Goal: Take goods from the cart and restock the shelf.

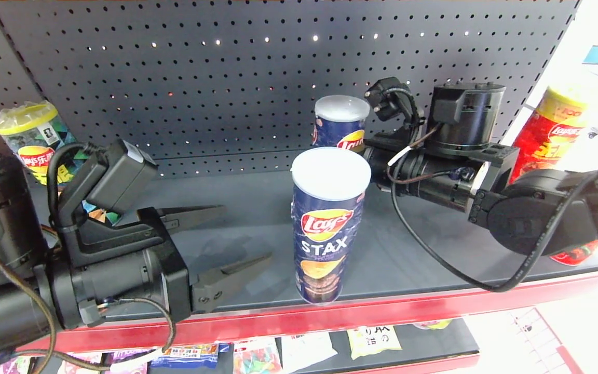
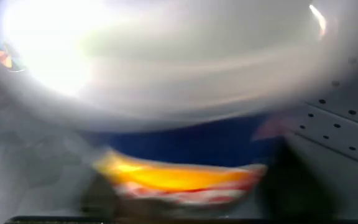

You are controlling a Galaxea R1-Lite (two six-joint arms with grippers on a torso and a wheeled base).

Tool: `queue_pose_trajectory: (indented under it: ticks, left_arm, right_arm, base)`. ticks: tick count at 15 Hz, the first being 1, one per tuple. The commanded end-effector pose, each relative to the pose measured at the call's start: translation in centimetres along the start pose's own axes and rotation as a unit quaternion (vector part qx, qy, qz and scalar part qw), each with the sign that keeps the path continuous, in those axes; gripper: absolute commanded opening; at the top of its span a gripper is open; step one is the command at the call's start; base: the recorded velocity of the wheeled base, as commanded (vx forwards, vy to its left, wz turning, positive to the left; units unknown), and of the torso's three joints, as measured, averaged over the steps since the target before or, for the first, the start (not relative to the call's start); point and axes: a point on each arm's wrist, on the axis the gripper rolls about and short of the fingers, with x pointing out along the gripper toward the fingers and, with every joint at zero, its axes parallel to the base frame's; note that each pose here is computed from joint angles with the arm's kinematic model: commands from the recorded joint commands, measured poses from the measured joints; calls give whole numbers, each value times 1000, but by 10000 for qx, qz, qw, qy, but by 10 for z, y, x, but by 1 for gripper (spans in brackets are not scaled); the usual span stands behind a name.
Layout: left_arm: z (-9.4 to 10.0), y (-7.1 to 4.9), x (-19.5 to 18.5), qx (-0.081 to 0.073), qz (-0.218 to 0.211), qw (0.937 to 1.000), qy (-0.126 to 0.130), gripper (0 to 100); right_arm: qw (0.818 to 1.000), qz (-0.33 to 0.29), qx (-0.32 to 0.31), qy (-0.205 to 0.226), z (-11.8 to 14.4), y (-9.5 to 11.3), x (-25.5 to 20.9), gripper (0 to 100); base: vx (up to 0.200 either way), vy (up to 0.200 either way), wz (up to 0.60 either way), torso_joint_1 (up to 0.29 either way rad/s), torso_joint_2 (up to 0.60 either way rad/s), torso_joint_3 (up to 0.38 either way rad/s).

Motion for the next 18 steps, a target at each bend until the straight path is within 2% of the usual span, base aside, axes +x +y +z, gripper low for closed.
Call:
queue_pose_trajectory:
  ticks: [1, 8, 11, 12, 14, 15, 18]
  left_arm:
    - [0, 0, 1, -9, 2, 10000, 12, 100]
    - [0, 1, 1, -2, 9, 10000, 12, 100]
    - [0, 1, 2, 44, 40, 10000, 4, 100]
    - [0, 2, 2, 72, 93, 9999, 3, 100]
    - [-1, 7, 0, 312, 305, 9990, 36, 100]
    - [-1, 9, -1, 372, 350, 9987, 38, 100]
    - [-2, 11, -2, 382, 425, 9984, 54, 100]
  right_arm:
    - [10000, -7, -1, -32, 2, 0, -2, 100]
    - [10000, -24, -4, -70, 10, 3, -41, 100]
    - [9999, -58, -9, -145, 15, 3, -58, 100]
    - [9999, -58, -10, -152, 16, 3, -62, 100]
    - [9998, -89, -9, -159, 16, 3, -77, 100]
    - [9997, -173, -2, -156, 15, -1, -83, 100]
    - [9992, -359, 5, -202, 18, -10, -93, 100]
  base:
    - [0, 0, 0, 0, 0, 0]
    - [0, 0, 0, 0, 0, 0]
    - [0, 0, 0, 0, 0, 0]
    - [0, 0, 0, 0, 0, 0]
    - [0, 0, 0, 0, 0, 0]
    - [0, 0, 0, 0, 0, 0]
    - [0, 0, 0, 0, 0, 0]
